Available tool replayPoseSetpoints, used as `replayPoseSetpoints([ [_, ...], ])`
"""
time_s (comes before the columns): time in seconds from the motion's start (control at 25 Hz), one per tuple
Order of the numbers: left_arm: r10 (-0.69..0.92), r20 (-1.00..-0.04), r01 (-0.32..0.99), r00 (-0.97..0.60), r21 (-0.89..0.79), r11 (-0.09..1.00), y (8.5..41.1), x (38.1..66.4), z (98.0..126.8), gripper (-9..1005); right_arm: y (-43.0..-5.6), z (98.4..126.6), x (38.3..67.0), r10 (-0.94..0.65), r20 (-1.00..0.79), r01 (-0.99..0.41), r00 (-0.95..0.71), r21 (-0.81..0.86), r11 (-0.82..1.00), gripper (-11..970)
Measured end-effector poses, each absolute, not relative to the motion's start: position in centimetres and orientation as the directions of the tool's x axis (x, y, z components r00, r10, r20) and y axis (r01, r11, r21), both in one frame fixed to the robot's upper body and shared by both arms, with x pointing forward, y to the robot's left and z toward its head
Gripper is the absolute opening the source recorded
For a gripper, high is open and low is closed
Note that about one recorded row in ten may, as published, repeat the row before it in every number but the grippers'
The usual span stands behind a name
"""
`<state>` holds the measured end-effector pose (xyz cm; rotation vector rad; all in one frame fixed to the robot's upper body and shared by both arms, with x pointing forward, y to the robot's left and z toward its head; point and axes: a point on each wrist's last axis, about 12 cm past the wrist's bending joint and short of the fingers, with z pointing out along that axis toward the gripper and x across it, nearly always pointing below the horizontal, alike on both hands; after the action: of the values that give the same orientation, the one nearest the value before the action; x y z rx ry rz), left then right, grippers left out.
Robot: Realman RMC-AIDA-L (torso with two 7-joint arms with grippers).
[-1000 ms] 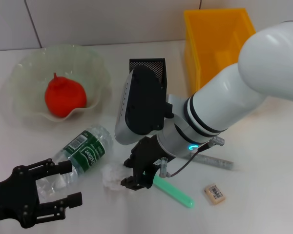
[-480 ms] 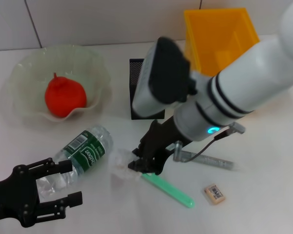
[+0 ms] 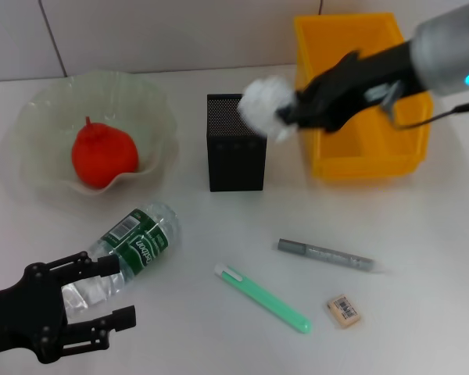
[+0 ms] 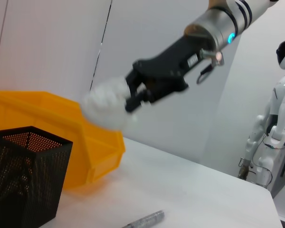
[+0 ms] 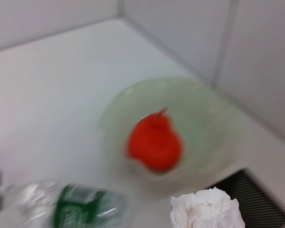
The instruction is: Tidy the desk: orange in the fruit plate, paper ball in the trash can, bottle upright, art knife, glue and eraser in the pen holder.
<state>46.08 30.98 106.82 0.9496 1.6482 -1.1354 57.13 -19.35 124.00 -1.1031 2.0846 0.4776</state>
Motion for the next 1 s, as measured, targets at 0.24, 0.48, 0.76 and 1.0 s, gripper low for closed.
replayPoseSetpoints([
  [0.24,0.102,-0.948,0.923,-0.301,-0.263,0.28,30.8,46.2,106.9,799,-24.6,125.6,58.6,-0.467,-0.78,-0.68,-0.416,-0.074,0.729,244],
  [0.48,0.101,-0.948,0.924,-0.301,-0.263,0.278,30.7,46.2,106.9,799,-27.5,125.1,59.6,-0.449,-0.764,-0.552,-0.463,-0.148,0.821,256],
  [0.76,0.1,-0.948,0.923,-0.302,-0.264,0.28,30.8,46.2,106.9,798,-28.2,123.2,60.9,-0.442,-0.738,-0.509,-0.51,-0.156,0.847,271],
  [1.0,0.098,-0.949,0.923,-0.3,-0.263,0.28,30.8,46.2,106.9,798,-28.0,121.1,61.9,-0.424,-0.718,-0.501,-0.553,-0.12,0.857,284],
])
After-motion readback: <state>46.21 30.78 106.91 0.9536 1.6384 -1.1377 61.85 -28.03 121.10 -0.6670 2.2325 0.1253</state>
